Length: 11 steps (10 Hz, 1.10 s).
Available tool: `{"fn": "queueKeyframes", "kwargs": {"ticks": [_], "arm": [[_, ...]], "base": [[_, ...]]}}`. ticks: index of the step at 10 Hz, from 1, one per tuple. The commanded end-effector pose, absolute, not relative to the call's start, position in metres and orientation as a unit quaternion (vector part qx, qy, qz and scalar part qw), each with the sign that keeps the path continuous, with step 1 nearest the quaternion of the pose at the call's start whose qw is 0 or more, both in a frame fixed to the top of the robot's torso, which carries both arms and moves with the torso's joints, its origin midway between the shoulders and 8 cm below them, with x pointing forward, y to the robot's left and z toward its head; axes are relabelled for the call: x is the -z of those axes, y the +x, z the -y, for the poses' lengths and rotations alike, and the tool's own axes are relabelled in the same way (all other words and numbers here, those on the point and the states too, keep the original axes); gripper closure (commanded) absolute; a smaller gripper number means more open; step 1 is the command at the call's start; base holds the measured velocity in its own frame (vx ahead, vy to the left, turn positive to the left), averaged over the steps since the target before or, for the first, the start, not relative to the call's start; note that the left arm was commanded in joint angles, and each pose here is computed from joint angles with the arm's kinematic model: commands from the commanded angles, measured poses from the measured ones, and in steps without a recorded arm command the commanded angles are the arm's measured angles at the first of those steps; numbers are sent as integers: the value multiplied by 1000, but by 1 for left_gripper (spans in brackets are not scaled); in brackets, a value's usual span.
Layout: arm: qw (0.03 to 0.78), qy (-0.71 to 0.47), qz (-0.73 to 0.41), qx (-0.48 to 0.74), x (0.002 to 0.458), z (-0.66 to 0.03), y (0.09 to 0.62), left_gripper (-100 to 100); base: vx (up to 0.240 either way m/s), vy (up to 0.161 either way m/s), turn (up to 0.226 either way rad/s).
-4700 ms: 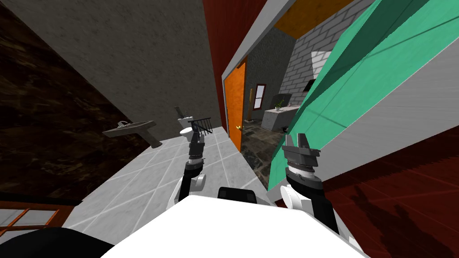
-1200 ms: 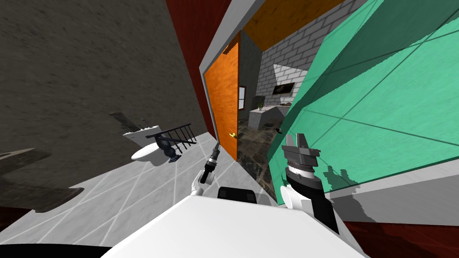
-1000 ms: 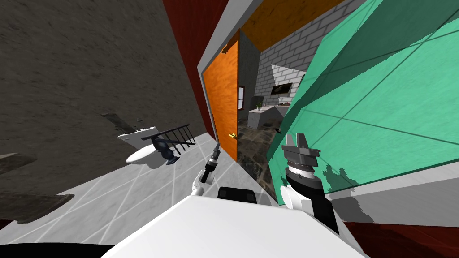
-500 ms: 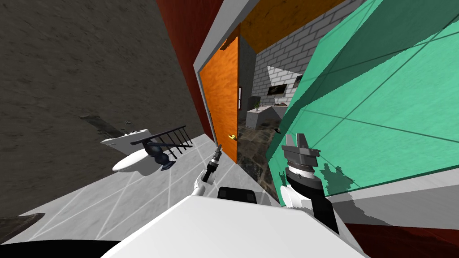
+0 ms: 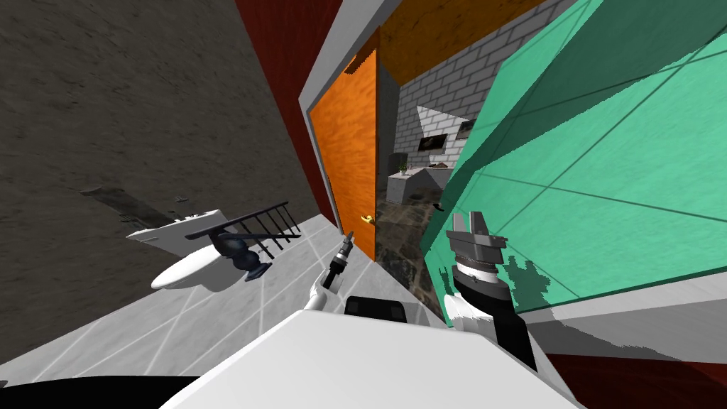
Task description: Push the door open
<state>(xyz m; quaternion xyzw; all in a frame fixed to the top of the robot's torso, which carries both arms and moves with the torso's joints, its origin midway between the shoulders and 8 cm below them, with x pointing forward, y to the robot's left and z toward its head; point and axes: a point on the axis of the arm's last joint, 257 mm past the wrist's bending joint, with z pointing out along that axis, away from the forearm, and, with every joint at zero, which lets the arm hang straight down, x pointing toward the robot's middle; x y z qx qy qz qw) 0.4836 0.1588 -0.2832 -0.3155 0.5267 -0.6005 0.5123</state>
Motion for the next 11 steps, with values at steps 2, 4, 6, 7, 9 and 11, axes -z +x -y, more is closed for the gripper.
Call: {"fn": "queueKeyframes", "kwargs": {"ticks": [2,4,6,7,9,11], "arm": [[498,-322,-536,601,297,-153,485,-100],[486,-327,-544,601,308,-149,486,-100],[476,-332,-550,601,317,-145,487,-100],[470,-334,-553,601,322,-143,487,-100],[460,-339,-560,601,331,-138,487,-100],[449,-343,-565,600,340,-134,486,-100]], "base": [[85,86,-83],[75,70,-94],[66,81,-93],[63,76,-73],[70,75,-82],[63,76,-82]]}}
